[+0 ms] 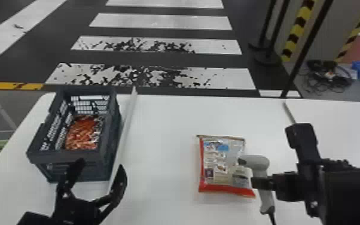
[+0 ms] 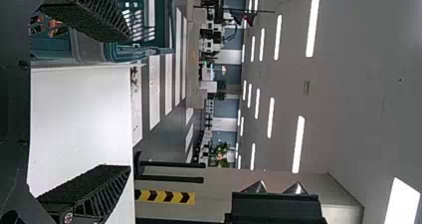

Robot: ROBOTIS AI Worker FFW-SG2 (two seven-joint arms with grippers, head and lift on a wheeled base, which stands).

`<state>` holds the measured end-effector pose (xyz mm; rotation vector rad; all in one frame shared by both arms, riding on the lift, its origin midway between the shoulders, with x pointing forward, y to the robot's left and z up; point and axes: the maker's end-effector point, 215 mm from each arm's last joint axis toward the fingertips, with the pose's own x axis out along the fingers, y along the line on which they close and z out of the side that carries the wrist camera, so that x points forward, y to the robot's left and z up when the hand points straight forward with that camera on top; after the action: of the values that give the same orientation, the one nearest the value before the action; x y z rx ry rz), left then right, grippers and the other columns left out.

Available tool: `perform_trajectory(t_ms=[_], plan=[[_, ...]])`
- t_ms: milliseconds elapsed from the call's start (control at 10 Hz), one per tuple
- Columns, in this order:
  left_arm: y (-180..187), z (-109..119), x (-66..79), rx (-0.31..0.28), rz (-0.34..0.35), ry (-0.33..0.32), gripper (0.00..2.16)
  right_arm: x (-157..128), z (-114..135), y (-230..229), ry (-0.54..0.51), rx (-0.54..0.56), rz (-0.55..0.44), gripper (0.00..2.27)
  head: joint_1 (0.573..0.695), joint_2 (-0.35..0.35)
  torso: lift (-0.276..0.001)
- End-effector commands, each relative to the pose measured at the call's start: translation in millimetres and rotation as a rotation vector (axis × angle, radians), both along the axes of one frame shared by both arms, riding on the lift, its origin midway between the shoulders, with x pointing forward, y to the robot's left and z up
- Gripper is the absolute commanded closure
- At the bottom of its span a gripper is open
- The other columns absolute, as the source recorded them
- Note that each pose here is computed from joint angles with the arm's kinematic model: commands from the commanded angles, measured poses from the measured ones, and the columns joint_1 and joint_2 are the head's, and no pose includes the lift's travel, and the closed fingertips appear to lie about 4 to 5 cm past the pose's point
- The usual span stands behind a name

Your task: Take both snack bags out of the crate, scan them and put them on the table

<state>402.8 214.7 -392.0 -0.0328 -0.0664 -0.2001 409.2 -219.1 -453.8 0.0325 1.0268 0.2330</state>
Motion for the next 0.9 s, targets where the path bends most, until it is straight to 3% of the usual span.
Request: perform_trajectory(t_ms=[0,800], plan=[[0,0,-0.1,0.000,0.000,-0.001,0.08,-2,-10,2,0.027,0.000,0.003,2.24,0.695,-0.007,-0.094],[1,1,0.7,0.001,0.000,-0.004,0.08,2,-20,-8,0.053,-0.030,-0.014,2.24,0.695,0.002,-0.094]])
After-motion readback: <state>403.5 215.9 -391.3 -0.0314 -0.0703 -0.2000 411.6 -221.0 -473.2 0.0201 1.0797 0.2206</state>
